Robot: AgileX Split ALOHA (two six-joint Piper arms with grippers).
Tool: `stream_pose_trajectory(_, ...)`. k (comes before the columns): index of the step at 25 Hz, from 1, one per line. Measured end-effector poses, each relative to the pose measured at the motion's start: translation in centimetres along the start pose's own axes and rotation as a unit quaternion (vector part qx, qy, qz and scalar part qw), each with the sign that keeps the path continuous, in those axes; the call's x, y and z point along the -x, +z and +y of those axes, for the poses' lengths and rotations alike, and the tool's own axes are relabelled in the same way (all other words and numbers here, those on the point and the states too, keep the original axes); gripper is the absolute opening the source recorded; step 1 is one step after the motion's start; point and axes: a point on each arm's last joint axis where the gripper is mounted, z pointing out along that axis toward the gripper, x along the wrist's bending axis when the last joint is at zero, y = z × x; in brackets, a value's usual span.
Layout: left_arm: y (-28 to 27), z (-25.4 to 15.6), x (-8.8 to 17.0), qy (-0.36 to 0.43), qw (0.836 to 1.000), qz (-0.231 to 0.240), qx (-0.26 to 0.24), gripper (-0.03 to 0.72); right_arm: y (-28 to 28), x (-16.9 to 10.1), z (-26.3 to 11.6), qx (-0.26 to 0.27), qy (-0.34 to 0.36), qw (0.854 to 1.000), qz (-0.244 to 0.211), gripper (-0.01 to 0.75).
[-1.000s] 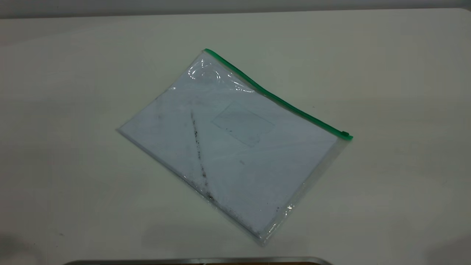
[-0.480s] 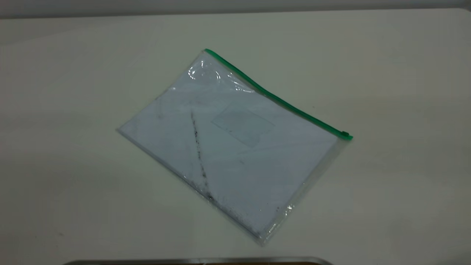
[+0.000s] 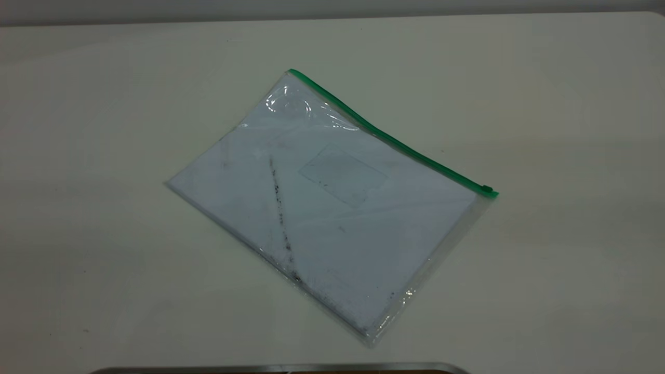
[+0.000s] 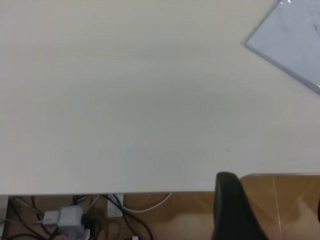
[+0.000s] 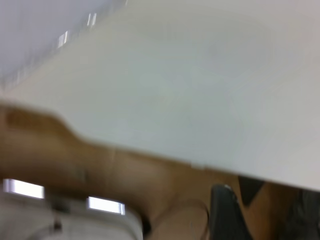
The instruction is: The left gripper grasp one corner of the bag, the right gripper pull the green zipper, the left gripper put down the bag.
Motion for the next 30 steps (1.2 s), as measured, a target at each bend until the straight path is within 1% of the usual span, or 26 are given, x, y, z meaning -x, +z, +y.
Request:
stream_pose_trajectory(3, 0.0, 0.0, 0.0, -0.001, 1.0, 0.0, 0.0, 0.464, -1.8, 0.3, -1.4, 0.069, 0.043, 0.996, -0.029, 0.466)
stream_pose_trajectory(8, 0.0, 0.0, 0.0, -0.001, 1.0, 0.0, -0.001, 0.464, -4.1, -0.1, -4.1, 0.185, 0.074, 0.977, -0.071, 0.466)
stream_pose_trajectory(9, 0.0, 0.0, 0.0, -0.001, 1.0, 0.0, -0.001, 0.464, -4.4, -0.2, -4.5, 0.197, 0.077, 0.974, -0.076, 0.466)
stream_pose_trajectory(15, -0.1, -0.1, 0.0, 0.0, 1.0, 0.001, 0.007, 0.464, -4.5, -0.2, -4.7, 0.201, 0.082, 0.973, -0.082, 0.466)
stream_pose_trajectory(16, -0.3, -0.3, 0.1, 0.0, 1.0, 0.001, 0.013, 0.464, -4.5, -0.2, -4.7, 0.201, 0.082, 0.973, -0.082, 0.466)
stream_pose_trajectory(19, -1.0, -1.1, 0.2, 0.005, 0.999, 0.005, 0.054, 0.464, -4.5, -0.2, -4.7, 0.201, 0.082, 0.973, -0.082, 0.466)
stream_pose_trajectory(20, -1.1, -1.4, 0.3, 0.006, 0.998, 0.005, 0.058, 0.464, -4.5, -0.2, -4.7, 0.201, 0.082, 0.973, -0.082, 0.466)
stream_pose_trajectory(30, -1.2, -1.5, 0.4, 0.005, 0.998, -0.002, 0.058, 0.464, -4.5, -0.2, -4.7, 0.201, 0.082, 0.973, -0.082, 0.466)
